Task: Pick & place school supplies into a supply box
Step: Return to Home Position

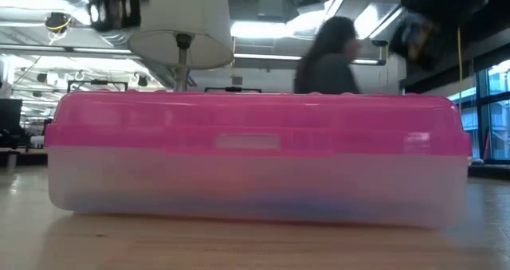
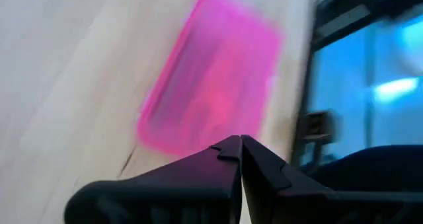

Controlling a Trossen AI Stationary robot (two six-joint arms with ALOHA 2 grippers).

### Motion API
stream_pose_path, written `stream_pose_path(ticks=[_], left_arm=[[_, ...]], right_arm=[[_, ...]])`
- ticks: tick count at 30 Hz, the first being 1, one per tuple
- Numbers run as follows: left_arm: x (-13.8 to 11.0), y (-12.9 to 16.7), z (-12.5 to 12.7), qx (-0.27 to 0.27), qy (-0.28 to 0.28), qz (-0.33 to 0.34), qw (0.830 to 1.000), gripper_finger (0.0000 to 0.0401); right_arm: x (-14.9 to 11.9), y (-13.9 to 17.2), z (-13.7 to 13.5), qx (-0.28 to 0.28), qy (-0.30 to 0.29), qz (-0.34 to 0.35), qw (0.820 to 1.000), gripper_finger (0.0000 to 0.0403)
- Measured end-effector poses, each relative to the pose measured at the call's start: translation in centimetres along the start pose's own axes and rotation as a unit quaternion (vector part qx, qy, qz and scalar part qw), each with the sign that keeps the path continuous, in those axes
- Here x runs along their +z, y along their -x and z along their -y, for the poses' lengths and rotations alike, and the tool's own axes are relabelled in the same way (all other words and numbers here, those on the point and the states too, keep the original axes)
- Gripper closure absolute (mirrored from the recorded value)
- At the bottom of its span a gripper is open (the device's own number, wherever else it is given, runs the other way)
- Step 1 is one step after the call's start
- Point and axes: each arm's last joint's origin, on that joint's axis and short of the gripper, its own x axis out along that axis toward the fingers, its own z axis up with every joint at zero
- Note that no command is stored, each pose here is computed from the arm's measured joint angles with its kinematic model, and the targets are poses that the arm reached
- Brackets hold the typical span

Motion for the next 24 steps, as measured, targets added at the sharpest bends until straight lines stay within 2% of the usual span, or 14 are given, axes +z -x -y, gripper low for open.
stream_pose_path(ticks=[3, 7, 10, 12, 15, 18, 21, 24], left_arm=[[0.7, 3.3, 0.8, -0.067, -0.028, 0.059, 0.996, 0.0398], [1.1, 7.3, 1.0, -0.138, -0.057, 0.104, 0.983, 0.0398], [1.2, 9.6, 0.9, -0.161, -0.07, 0.147, 0.973, 0.0398], [1.2, 10.6, 0.9, -0.156, -0.112, 0.181, 0.964, 0.0398], [1.4, 13.3, 0.1, -0.173, -0.15, 0.231, 0.946, 0.0398], [1.0, 16.0, -1.4, -0.199, -0.17, 0.295, 0.919, 0.0398], [-0.7, 16.7, -3.3, -0.238, -0.182, 0.339, 0.892, 0.0398], [-2.7, 16.1, -5.8, -0.256, -0.174, 0.375, 0.874, 0.0398]], right_arm=[[1.5, 3.0, -1.3, 0.055, 0.046, 0.057, 0.996, 0.0396], [3.0, 7.5, -2.5, 0.111, 0.093, 0.127, 0.981, 0.0376], [3.5, 9.9, -2.8, 0.129, 0.13, 0.165, 0.969, 0.0363], [3.7, 11.1, -3.0, 0.143, 0.146, 0.186, 0.961, 0.036], [3.8, 12.9, -2.6, 0.177, 0.172, 0.194, 0.949, 0.0358], [3.2, 14.4, -1.9, 0.193, 0.197, 0.225, 0.935, 0.0357], [1.9, 14.8, -0.5, 0.187, 0.199, 0.255, 0.927, 0.0357], [0.2, 14.5, 1.1, 0.195, 0.187, 0.277, 0.922, 0.0357]])
